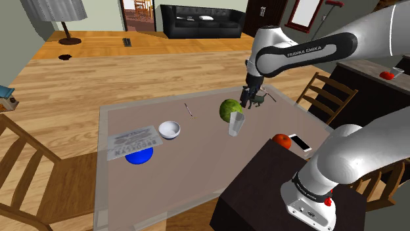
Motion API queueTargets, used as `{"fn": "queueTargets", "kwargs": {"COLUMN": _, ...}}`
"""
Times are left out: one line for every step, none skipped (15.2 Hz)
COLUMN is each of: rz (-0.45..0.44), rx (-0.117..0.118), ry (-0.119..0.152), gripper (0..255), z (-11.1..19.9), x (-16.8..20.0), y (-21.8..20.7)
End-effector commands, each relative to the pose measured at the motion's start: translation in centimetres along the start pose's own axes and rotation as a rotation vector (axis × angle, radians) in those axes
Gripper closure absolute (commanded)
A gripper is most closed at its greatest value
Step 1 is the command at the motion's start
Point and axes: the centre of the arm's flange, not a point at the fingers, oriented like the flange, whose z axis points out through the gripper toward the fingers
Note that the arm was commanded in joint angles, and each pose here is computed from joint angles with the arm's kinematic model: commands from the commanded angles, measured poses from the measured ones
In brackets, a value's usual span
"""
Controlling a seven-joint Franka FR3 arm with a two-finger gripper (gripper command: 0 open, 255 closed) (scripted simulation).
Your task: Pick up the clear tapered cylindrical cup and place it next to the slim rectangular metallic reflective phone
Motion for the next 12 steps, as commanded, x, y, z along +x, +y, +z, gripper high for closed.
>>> {"fn": "queueTargets", "kwargs": {"rz": -0.006, "rx": -0.004, "ry": -0.002, "gripper": 0, "z": 2.1, "x": 1.1, "y": 0.7}}
{"fn": "queueTargets", "kwargs": {"rz": -0.009, "rx": -0.006, "ry": -0.004, "gripper": 0, "z": 3.3, "x": 1.6, "y": 1.2}}
{"fn": "queueTargets", "kwargs": {"rz": -0.012, "rx": -0.008, "ry": -0.006, "gripper": 0, "z": 4.4, "x": 2.1, "y": 1.6}}
{"fn": "queueTargets", "kwargs": {"rz": -0.015, "rx": -0.010, "ry": -0.007, "gripper": 0, "z": 5.5, "x": 2.7, "y": 2.0}}
{"fn": "queueTargets", "kwargs": {"rz": -0.018, "rx": -0.012, "ry": -0.009, "gripper": 0, "z": 6.7, "x": 3.2, "y": 2.5}}
{"fn": "queueTargets", "kwargs": {"rz": -0.020, "rx": -0.013, "ry": -0.011, "gripper": 0, "z": 7.8, "x": 3.7, "y": 2.9}}
{"fn": "queueTargets", "kwargs": {"rz": -0.023, "rx": -0.015, "ry": -0.013, "gripper": 0, "z": 8.9, "x": 4.2, "y": 3.4}}
{"fn": "queueTargets", "kwargs": {"rz": -0.026, "rx": -0.017, "ry": -0.015, "gripper": 0, "z": 10.0, "x": 4.7, "y": 3.8}}
{"fn": "queueTargets", "kwargs": {"rz": -0.029, "rx": -0.019, "ry": -0.016, "gripper": 0, "z": 11.2, "x": 5.2, "y": 4.3}}
{"fn": "queueTargets", "kwargs": {"rz": -0.032, "rx": -0.021, "ry": -0.018, "gripper": 0, "z": 12.3, "x": 5.7, "y": 4.7}}
{"fn": "queueTargets", "kwargs": {"rz": -0.035, "rx": -0.023, "ry": -0.020, "gripper": 0, "z": 13.4, "x": 6.3, "y": 5.2}}
{"fn": "queueTargets", "kwargs": {"rz": -0.037, "rx": -0.025, "ry": -0.022, "gripper": 0, "z": 14.6, "x": 6.8, "y": 5.6}}
